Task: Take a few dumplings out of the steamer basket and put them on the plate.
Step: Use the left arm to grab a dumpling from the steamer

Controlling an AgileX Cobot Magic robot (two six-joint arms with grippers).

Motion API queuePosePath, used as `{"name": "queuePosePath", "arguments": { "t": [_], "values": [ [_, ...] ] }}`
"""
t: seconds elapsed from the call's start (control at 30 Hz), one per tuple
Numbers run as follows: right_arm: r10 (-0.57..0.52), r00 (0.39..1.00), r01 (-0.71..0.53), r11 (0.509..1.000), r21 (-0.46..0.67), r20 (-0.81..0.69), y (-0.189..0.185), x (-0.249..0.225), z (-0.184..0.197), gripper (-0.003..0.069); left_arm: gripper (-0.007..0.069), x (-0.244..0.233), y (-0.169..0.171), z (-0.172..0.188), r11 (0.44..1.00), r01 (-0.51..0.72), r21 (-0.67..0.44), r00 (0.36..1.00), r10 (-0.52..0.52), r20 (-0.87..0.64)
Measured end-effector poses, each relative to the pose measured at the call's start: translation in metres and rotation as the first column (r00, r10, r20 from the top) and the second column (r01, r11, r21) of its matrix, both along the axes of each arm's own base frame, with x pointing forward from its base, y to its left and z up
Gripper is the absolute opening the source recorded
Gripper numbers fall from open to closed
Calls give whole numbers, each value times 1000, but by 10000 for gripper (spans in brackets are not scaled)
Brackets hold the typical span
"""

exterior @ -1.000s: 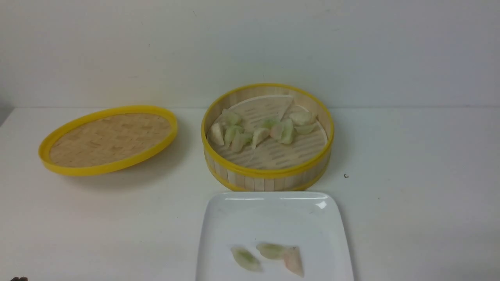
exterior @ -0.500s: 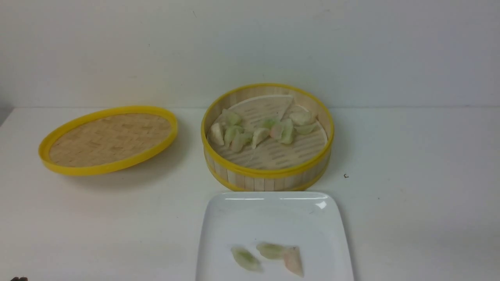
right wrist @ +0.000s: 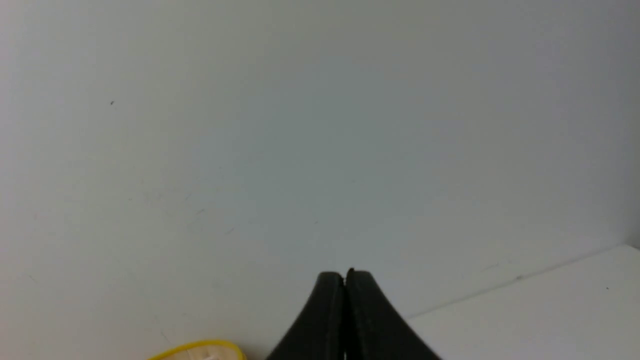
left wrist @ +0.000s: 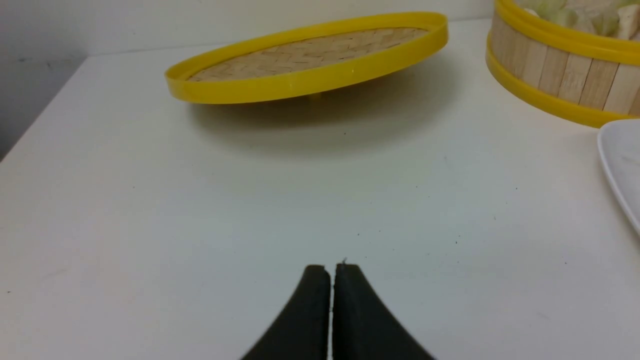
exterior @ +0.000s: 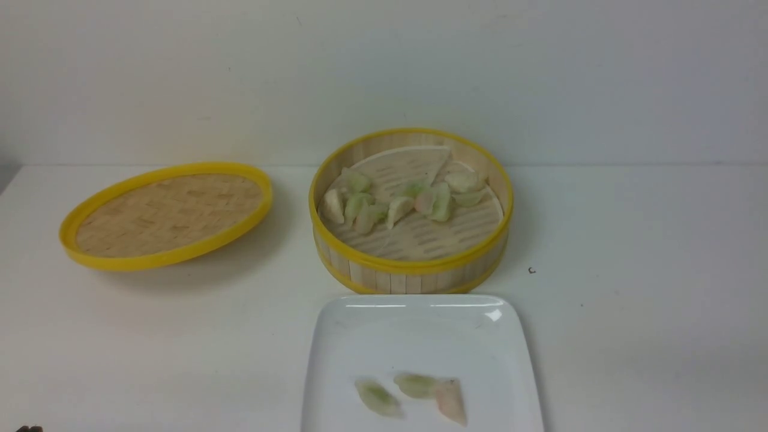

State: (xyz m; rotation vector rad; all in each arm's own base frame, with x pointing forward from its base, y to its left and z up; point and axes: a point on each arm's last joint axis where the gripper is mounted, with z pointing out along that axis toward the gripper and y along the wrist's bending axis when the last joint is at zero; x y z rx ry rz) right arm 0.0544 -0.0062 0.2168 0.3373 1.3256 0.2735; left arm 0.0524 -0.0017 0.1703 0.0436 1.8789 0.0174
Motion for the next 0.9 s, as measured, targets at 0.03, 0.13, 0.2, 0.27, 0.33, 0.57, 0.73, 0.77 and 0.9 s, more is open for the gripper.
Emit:
{"name": "queuePosePath", "arguments": {
  "t": [0.03,0.13,0.2,0.27,0.33,0.57,0.73,0.77,0.9],
  "values": [
    [2,1000,-2,1000,9,1,0,0,0,-15,-6,0,0,0,1000,0,1,1000,0,0],
    [4,1000,-4,1000,20,2,0,0,0,-15,-6,0,0,0,1000,0,1,1000,0,1],
    [7,1000,-7,1000,23,-8,0,0,-1,-15,-6,1,0,2,1000,-4,-31,1000,5,27],
    [15,999,-14,1000,23,-30,1,1,-3,-15,-6,2,-1,7,994,-10,-105,997,18,79],
    [32,996,-30,999,27,-82,2,1,-7,-15,-6,4,-1,18,974,-12,-226,980,57,192],
    [110,962,-104,994,38,-248,10,3,26,-15,-6,1,11,52,881,18,-473,832,249,495],
    [165,822,-209,978,-19,-545,16,33,71,-15,-6,10,3,97,880,31,-473,913,168,373],
    [172,802,-221,975,-18,-572,16,37,74,-15,-6,12,2,99,884,30,-467,920,159,359],
    [223,565,-383,924,-13,-794,22,70,97,-15,-6,54,-12,131,921,9,-389,999,-27,-42]
  ]
}}
